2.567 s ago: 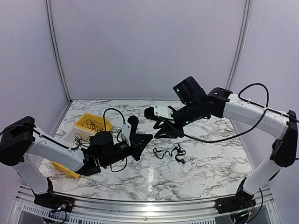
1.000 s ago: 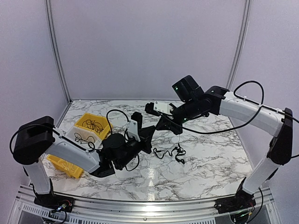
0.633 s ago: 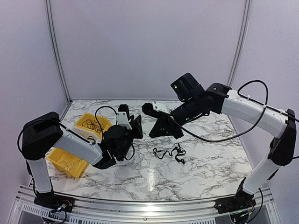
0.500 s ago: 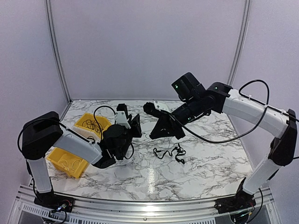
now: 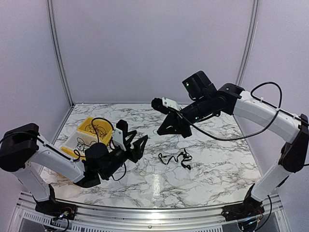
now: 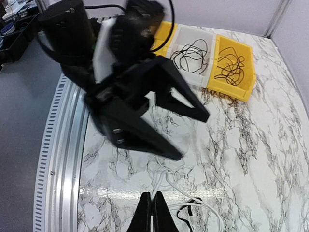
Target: Untangle the cables
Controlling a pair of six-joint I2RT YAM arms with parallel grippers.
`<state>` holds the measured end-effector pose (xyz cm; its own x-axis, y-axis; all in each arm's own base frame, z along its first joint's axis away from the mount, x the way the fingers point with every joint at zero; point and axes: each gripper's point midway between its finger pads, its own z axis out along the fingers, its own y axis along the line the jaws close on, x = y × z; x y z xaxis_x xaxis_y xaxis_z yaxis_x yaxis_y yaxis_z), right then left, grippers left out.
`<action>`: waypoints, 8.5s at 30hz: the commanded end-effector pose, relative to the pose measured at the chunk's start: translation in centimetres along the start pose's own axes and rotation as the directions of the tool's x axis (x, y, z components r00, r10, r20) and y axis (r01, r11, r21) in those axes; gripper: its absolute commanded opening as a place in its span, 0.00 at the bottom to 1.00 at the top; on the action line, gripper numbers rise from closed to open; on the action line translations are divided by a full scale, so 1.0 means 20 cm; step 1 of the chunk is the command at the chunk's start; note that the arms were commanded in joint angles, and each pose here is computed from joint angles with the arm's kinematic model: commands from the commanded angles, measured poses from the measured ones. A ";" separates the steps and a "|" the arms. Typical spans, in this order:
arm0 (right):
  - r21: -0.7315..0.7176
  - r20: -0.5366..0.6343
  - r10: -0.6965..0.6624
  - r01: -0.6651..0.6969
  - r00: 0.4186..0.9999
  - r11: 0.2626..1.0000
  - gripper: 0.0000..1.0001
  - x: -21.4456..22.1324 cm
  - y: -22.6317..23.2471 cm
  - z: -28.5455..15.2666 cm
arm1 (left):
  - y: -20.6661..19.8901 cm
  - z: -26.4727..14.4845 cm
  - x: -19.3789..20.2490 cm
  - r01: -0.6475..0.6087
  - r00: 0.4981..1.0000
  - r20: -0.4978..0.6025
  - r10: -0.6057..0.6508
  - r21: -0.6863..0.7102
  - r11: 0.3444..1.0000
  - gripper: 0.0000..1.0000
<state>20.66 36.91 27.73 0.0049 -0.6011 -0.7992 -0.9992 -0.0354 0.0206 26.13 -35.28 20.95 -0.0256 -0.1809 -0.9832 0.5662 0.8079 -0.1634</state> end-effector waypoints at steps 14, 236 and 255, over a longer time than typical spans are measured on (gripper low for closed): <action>0.101 0.013 0.019 -0.020 1.000 0.995 0.00 -0.03 -0.12 -0.04 | -0.37 0.09 -0.18 0.004 0.993 0.115 -0.030 0.226 0.974 0.47; 0.066 -0.208 0.181 -0.171 0.961 0.983 0.40 0.78 -0.26 0.33 | 0.37 -0.15 0.32 0.186 0.598 -0.656 -0.460 -0.445 0.876 0.61; 0.091 -0.219 0.179 -0.162 0.959 0.983 0.41 0.80 -0.28 0.32 | 0.12 0.00 0.73 0.338 0.358 -0.756 -0.548 -0.442 0.831 0.36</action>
<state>25.70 32.51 11.10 -0.1669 -0.7589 -0.6294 -0.9860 0.1280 0.1072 26.84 -34.84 4.40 -0.9488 -0.0668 -0.3089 0.0849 0.8876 -0.4527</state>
